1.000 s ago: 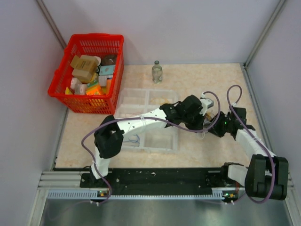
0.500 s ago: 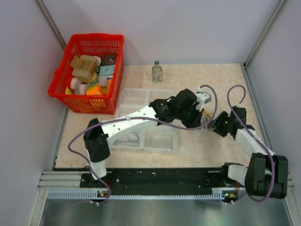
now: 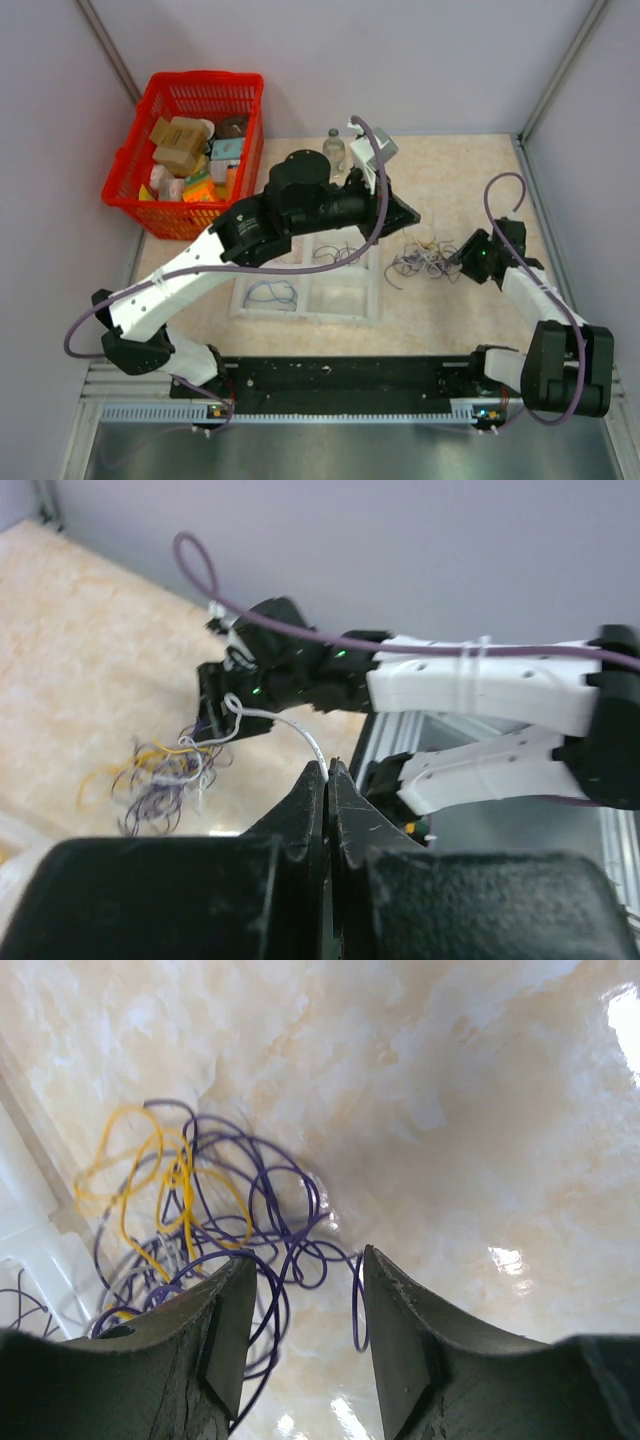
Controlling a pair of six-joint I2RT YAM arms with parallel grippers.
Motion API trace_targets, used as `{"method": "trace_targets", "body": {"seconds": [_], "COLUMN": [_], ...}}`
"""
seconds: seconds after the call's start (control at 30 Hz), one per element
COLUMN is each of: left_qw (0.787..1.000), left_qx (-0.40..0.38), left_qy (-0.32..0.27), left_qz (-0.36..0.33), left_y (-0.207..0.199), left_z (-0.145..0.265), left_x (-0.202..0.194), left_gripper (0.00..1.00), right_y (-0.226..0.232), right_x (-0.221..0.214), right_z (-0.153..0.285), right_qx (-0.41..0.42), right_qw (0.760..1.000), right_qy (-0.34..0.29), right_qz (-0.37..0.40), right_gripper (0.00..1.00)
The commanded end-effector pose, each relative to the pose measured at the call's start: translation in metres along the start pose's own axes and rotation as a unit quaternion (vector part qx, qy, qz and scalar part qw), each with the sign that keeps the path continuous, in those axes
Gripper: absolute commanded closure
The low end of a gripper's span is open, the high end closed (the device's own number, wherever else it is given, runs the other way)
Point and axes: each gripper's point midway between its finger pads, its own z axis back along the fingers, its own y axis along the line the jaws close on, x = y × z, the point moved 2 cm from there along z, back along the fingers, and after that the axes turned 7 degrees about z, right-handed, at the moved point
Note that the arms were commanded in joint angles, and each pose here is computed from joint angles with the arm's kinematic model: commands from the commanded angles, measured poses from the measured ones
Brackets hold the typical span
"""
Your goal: Untangle the cables
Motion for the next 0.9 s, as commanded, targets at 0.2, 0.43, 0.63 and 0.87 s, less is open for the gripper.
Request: {"method": "trace_targets", "body": {"seconds": [0.2, 0.43, 0.63, 0.87], "left_qw": [0.976, 0.970, 0.973, 0.961], "left_qx": [-0.110, -0.091, -0.039, 0.015], "left_qy": [-0.181, -0.215, -0.217, -0.267], "left_qz": [-0.041, -0.060, -0.064, -0.069], "left_y": [-0.073, -0.083, -0.068, -0.054], "left_z": [0.079, 0.098, 0.102, 0.130], "left_x": [0.103, 0.139, 0.141, 0.153], "left_gripper": [1.00, 1.00, 1.00, 1.00], "right_y": [-0.001, -0.038, -0.023, -0.031], "right_x": [0.054, 0.093, 0.110, 0.117], "right_z": [-0.006, 0.024, 0.031, 0.007], "right_qx": [-0.042, -0.166, -0.150, -0.141], "right_qw": [0.998, 0.976, 0.979, 0.987], "right_qy": [-0.040, -0.138, -0.131, -0.081], "right_qz": [-0.005, 0.005, 0.037, 0.003], "right_gripper": [0.53, 0.52, 0.40, 0.29]}}
